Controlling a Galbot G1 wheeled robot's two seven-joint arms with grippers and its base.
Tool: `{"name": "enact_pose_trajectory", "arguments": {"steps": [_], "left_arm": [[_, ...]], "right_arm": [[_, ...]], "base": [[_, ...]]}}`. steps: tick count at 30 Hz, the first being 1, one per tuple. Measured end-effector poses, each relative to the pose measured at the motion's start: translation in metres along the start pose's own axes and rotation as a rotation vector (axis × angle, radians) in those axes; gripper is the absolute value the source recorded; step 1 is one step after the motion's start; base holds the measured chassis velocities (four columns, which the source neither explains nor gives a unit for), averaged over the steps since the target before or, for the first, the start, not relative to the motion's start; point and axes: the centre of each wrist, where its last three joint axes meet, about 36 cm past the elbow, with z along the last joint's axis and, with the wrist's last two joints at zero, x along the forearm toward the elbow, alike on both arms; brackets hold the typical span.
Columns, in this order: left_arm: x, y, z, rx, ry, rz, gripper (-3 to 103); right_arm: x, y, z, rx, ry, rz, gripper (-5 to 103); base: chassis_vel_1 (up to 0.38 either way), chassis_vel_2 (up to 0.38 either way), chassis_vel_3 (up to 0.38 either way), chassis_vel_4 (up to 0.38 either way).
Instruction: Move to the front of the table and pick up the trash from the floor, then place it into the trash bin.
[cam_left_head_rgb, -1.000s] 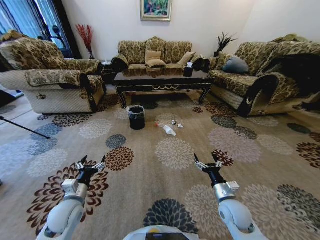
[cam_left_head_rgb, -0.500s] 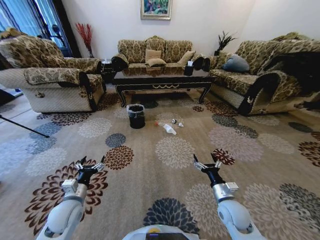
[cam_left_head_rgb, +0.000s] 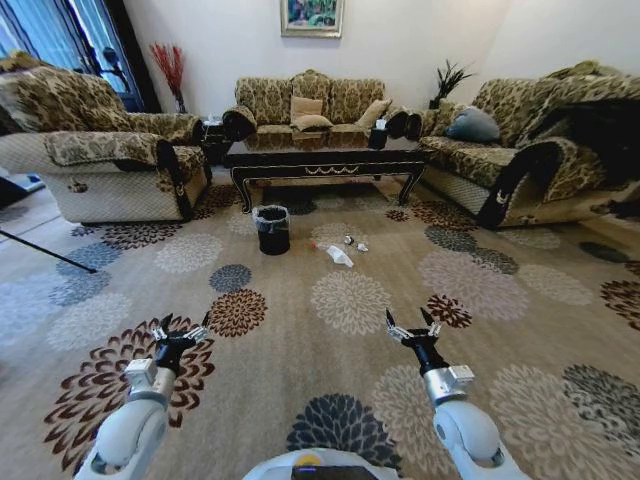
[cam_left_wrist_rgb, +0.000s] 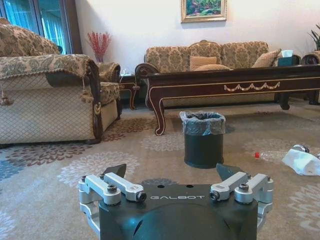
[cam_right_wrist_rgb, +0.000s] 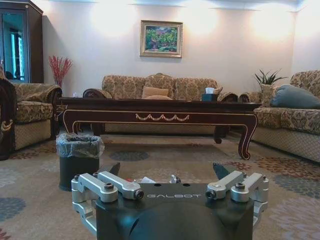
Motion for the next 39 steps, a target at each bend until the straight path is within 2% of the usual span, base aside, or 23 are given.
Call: {"name": "enact_pose_trajectory", "arguments": {"steps": [8, 19, 39], "left_arm": [[-0.0009, -0.0022, 0.0052, 0.002, 0.01, 0.001, 100], [-0.0001, -0.0007, 0.0052, 0.017, -0.018, -0.031, 100], [0.0005, -0.0003, 0.0088, 0.012, -0.019, -0.029, 100]], "right_arm": [[0.0016, -0.0018, 0.0007, 0.002, -0.004, 0.003, 100], [0.0016, -0.0006, 0.002, 0.021, -0.004, -0.016, 100], [0.0051, -0.0004, 0.0027, 0.029, 0.003, -0.029, 100]], "base": [[0.0, 0.0, 0.0, 0.0], [0.0, 0.0, 0.0, 0.0], [-0.024, 0.019, 0.025, -0.018]]}}
